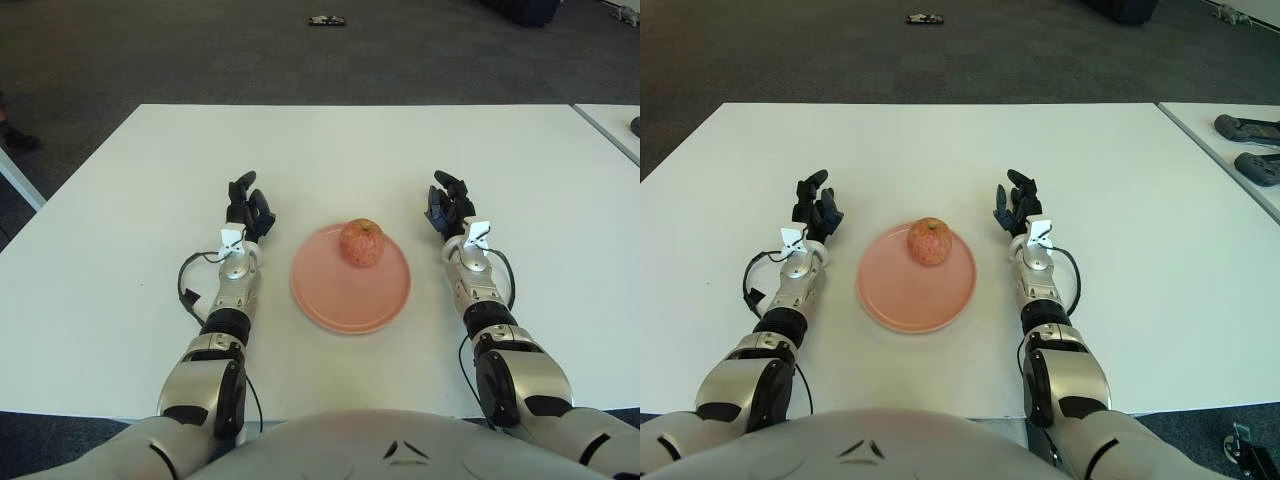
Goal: Put the apple into the plate.
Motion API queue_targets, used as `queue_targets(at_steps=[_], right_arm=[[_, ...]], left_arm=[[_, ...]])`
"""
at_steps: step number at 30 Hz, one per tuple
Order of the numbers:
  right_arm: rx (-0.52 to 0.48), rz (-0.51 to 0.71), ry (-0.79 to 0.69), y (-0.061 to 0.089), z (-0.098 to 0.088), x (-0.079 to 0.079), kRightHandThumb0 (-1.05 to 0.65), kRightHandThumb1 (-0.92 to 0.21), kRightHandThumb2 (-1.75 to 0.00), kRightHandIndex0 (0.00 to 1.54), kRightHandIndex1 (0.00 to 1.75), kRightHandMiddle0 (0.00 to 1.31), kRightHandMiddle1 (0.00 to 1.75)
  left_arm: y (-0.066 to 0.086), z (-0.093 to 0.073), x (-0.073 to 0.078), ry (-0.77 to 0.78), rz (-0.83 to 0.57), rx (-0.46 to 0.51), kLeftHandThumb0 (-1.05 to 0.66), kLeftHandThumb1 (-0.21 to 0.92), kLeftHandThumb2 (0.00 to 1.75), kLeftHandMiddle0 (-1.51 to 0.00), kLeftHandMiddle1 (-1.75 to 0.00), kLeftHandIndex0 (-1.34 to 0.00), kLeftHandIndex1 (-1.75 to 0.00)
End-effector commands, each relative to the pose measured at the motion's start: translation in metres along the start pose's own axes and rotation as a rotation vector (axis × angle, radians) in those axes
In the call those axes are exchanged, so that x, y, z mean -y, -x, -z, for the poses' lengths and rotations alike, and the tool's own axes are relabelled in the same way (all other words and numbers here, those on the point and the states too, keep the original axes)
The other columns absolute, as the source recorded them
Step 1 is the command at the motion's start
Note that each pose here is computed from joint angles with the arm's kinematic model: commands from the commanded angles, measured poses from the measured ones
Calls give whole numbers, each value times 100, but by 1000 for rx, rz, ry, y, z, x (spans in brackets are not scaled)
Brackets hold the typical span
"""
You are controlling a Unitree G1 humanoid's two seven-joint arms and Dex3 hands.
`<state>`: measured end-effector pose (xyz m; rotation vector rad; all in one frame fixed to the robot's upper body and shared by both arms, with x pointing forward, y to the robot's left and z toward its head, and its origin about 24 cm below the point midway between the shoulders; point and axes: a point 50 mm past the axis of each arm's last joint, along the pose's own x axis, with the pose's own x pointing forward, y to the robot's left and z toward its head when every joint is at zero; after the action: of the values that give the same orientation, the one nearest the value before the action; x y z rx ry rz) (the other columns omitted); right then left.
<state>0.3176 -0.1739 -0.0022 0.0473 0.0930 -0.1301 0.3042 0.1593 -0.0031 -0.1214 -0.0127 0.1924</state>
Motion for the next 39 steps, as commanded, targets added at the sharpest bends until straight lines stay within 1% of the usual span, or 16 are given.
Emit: queue_targets(at_steps=[1,11,21,39], right_arm=[[-29,12,-2,2,5,2,-68,-92,-63,24,21,0,69],[-29,12,-2,2,5,2,-68,-92,-63,24,21,0,69],[-28,13,-1,2,5,3,-68,-92,-63,24,21,0,69],[-28,14,-1,2,4,5,-68,-92,-63,24,21,0,69]], left_arm=[[3,5,4,44,1,-25,-73,92,86,-44,-16,0,-102],[8,4,10,59,14,4,-71,92,85,-47,-18,-2,-106],[13,4,13,1,7,40,-72,92,84,-46,-18,-1,-105],[17,5,15,-10,-19,41,-74,92,80,-45,-18,-1,-106]])
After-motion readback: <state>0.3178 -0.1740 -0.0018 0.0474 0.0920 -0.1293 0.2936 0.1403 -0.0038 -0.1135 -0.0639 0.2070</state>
